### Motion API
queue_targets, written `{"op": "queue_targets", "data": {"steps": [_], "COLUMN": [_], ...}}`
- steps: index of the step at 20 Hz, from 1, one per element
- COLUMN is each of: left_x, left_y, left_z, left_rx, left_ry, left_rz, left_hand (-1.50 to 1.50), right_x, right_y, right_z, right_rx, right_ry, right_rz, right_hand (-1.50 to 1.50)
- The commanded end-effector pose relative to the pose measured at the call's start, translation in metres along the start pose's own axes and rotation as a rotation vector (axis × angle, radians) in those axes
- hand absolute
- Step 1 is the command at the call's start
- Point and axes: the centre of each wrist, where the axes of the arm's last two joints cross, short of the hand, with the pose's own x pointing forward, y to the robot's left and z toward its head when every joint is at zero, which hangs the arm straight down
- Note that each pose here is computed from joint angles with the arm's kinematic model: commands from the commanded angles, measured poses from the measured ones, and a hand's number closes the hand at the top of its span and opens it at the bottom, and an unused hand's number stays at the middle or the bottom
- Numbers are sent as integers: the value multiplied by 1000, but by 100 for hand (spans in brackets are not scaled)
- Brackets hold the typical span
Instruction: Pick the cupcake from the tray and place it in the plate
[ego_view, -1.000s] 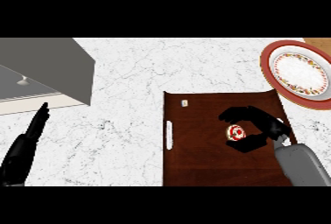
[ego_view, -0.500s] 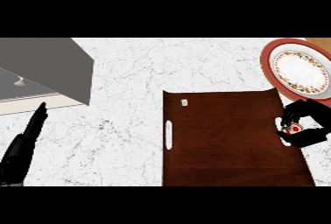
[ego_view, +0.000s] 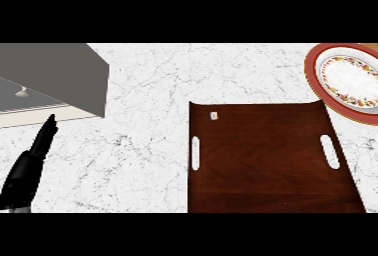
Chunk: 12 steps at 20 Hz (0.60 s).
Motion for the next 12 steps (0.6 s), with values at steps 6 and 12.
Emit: {"op": "queue_targets", "data": {"steps": [6,12], "left_x": [1,-2], "left_y": [-2,-2], "left_z": [-2,-6], "left_rx": [-34,-27], "left_ry": [-10,6], "left_rz": [-3,-10], "left_hand": [0,0], "right_x": [-44,-52], "right_y": [-58,-79], "right_z": [30,40], "right_rx": [-439,-560], "right_ry": [-77,-362], "right_rz": [13,-55], "right_hand": [150,150]}}
